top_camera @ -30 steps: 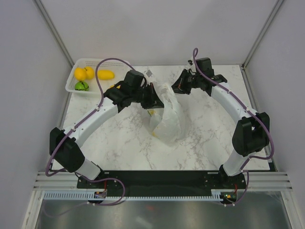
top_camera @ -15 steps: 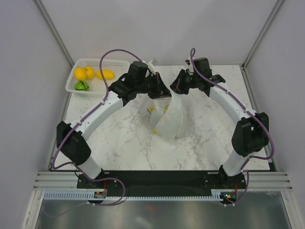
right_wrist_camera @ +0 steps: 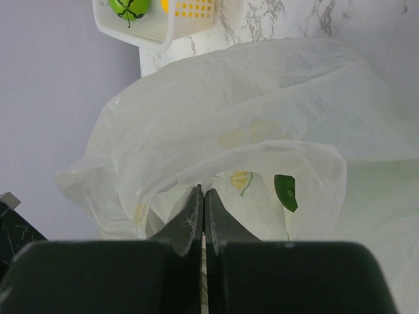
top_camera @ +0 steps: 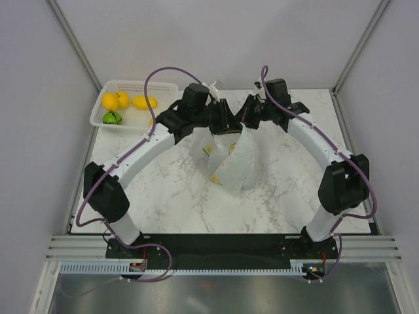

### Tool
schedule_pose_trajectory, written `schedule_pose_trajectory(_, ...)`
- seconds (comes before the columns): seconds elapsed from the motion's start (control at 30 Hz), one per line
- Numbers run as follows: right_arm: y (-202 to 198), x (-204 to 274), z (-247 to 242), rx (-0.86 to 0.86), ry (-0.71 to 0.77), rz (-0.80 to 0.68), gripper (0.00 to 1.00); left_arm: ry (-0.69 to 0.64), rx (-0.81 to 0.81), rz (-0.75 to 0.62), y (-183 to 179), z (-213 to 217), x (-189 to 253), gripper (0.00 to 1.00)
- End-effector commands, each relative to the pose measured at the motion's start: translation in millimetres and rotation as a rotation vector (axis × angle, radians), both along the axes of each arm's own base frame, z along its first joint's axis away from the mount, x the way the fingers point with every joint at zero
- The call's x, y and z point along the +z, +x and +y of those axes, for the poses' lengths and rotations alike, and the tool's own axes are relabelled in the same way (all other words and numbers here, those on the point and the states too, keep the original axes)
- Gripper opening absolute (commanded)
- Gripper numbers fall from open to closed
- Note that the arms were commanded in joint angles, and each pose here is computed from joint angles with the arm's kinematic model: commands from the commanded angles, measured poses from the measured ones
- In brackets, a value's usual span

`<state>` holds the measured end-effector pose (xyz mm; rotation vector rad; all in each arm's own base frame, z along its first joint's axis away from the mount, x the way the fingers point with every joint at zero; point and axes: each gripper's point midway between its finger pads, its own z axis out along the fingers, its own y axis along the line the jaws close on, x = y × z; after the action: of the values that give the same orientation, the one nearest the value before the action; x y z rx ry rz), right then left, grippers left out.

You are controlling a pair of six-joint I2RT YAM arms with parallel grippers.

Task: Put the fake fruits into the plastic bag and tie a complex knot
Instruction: Tie the plastic bag at the center of the board.

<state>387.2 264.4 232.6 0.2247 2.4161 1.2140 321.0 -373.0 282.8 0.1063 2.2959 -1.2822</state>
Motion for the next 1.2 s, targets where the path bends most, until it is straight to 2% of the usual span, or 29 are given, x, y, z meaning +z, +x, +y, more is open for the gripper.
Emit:
schedule_pose_trajectory(0.0, 6, 22, 4, 0.001, 0.017, -0.065, 0.0, -0.057, -0.016, -0.069, -4, -1, 36, 0.32)
schedule_pose_trajectory(0.33, 9, 19, 2, -0.009, 0.017, -0.057, 0.0, -0.043, -0.012, -0.031, -29, 43, 30, 0.41)
schedule_pose_trajectory(0.5, 10, 20, 2, -0.009, 0.019, -0.057, 0.0, -0.025, -0.025, -0.026, -37, 58, 30, 0.49)
schedule_pose_trajectory(0.63, 11, 20, 2, -0.009, 0.02, -0.058, 0.0, 0.001, -0.013, -0.029, -41, 76, 27, 0.5)
schedule_pose_trajectory(0.73, 11, 21, 1, -0.008, 0.021, -0.059, 0.0, 0.005, 0.007, -0.025, -45, 89, 24, 0.43)
schedule_pose_trajectory(0.8, 12, 20, 1, -0.008, 0.021, -0.059, 0.0, 0.002, 0.013, -0.028, -50, 96, 26, 0.34)
schedule_pose_trajectory(0.93, 12, 21, 1, -0.011, 0.024, -0.056, 0.0, 0.024, 0.015, 0.013, -56, 100, 6, 0.34)
schedule_pose_trajectory(1.0, 12, 20, 0, -0.013, 0.024, -0.053, 0.0, 0.024, 0.001, 0.031, -60, 100, 0, 0.18)
schedule_pose_trajectory(1.17, 12, 20, 1, -0.019, 0.028, -0.042, 0.0, 0.036, -0.015, 0.023, -62, 97, -11, 0.14)
